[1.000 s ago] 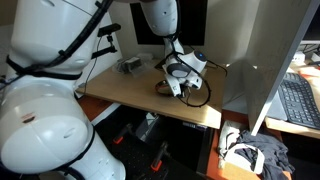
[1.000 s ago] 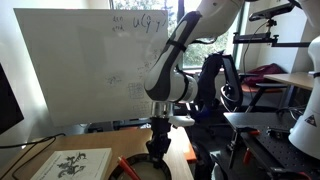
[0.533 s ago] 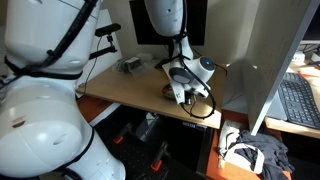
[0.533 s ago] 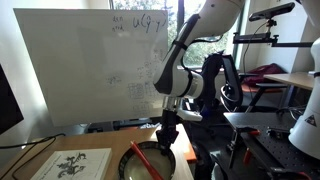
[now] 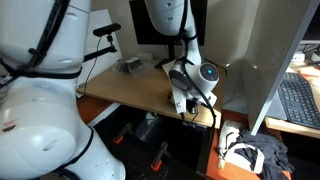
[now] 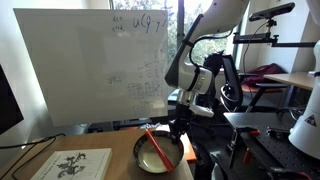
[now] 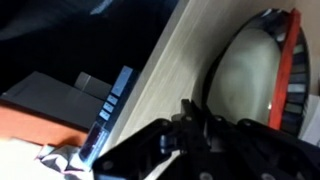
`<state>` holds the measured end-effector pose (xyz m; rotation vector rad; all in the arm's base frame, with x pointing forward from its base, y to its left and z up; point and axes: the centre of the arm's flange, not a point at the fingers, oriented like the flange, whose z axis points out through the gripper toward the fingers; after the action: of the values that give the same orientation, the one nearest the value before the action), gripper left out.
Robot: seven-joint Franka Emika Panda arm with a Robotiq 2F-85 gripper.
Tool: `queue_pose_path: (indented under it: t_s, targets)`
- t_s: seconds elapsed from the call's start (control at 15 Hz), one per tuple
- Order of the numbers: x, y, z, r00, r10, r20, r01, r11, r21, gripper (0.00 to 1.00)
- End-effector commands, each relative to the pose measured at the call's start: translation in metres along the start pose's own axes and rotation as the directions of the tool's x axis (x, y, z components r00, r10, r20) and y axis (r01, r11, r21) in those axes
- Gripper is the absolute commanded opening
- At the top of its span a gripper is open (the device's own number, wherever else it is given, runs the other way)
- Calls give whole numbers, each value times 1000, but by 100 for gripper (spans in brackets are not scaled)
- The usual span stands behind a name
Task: Move the bowl to the right
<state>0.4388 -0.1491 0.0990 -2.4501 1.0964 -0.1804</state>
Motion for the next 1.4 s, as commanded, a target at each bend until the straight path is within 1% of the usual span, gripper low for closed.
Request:
queue_pose_path:
  t_s: [0.0,0.27,0.4,0.47,0.53,0.6,0.73,0.8,0.87,1.0,1.07,1.2,1.27,1.33]
  targets:
    - [-9,-2,-12,1000,-15,-17,15,1000,12,37]
    - [-8,-13,-12,999,-34,-14,34,999,19,65]
    - [-9,-16,-18,999,-44,-19,44,999,5,82]
    - [-9,-17,-22,999,-49,-17,49,999,-14,89]
    - [-10,-18,-28,999,-50,-1,50,997,-54,96]
    - [-12,-19,-34,998,-54,17,56,994,-93,100]
    - [-20,-21,-41,996,-62,66,71,986,-149,100]
    - [-26,-27,-46,994,-75,74,88,978,-191,100]
    - [-31,-33,-50,992,-97,82,112,971,-213,100]
    - [-42,-55,-62,988,-136,78,152,947,-284,100]
    - [-47,-68,-71,983,-167,79,184,934,-306,100]
    - [-55,-92,-87,970,-232,80,245,897,-369,100]
    - [-59,-102,-93,956,-277,93,291,879,-379,100]
    - [-62,-112,-98,941,-317,120,338,853,-398,100]
